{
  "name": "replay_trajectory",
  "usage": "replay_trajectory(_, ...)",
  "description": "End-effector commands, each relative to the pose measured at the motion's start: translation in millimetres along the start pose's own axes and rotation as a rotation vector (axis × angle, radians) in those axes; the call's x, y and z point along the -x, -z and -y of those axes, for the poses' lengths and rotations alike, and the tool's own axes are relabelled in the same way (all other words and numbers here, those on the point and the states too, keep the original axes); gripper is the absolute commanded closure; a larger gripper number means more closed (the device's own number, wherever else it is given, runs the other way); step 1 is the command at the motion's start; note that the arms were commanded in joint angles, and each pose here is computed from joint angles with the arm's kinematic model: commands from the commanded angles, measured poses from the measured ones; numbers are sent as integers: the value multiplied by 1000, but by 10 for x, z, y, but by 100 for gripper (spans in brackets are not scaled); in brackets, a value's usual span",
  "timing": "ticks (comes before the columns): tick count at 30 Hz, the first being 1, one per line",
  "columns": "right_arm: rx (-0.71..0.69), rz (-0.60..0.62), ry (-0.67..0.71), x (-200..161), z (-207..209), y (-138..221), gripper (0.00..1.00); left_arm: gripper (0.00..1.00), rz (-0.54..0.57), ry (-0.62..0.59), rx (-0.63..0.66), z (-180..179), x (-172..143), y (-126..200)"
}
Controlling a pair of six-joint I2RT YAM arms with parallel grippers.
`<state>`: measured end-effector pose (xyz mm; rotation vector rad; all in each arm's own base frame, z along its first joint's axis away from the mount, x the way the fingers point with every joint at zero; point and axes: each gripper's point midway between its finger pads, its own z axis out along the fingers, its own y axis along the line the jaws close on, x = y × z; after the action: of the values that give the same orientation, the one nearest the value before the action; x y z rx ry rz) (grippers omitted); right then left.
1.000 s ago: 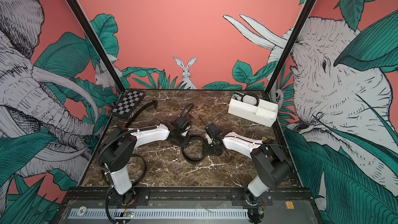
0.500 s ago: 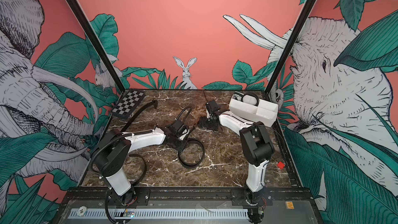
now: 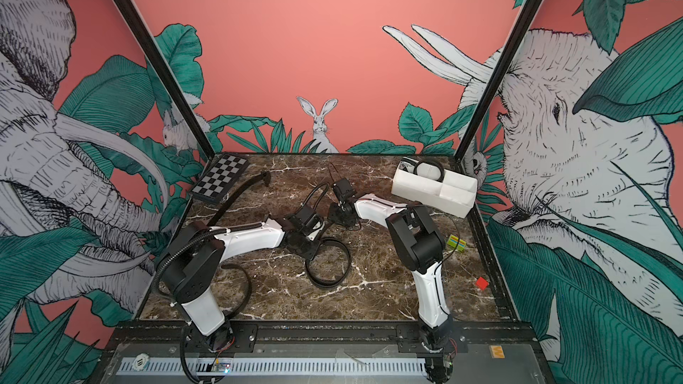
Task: Place the belts into the storage roll
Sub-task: Roll the belt at the center of the board.
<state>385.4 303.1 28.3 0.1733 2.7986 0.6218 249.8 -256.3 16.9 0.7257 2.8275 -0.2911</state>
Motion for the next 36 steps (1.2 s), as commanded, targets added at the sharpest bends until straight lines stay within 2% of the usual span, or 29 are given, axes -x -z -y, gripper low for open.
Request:
replay_trajectory(1, -127, -36, -86, -186, 497, -158, 80, 89, -250, 47, 171, -378, -648, -276)
replay_trajectory(3, -155, -50, -116, -265, 746, -125, 97, 81, -279, 76, 198, -429, -689, -323)
replay_trajectory(4, -165, -46, -125, -252, 843, -79, 100, 80, -293, 93, 205, -446, -717, -355)
replay_trajectory(13, -239, -55, -133, -227, 1427, 282, 100, 69, -394, 315, 225, -808, -971, -605)
replay_trajectory(23, -296, -89, -172, -397, 1964, 504, 100, 68, -468, 312, 326, -1002, -1154, -674)
replay_trajectory(29, -278, -81, -186, -439, 1982, 618, 100, 68, -515, 316, 392, -1112, -1320, -699)
replay_trajectory(36, -289, -51, -216, -536, 2051, 801, 100, 70, -497, 383, 438, -1185, -1427, -734)
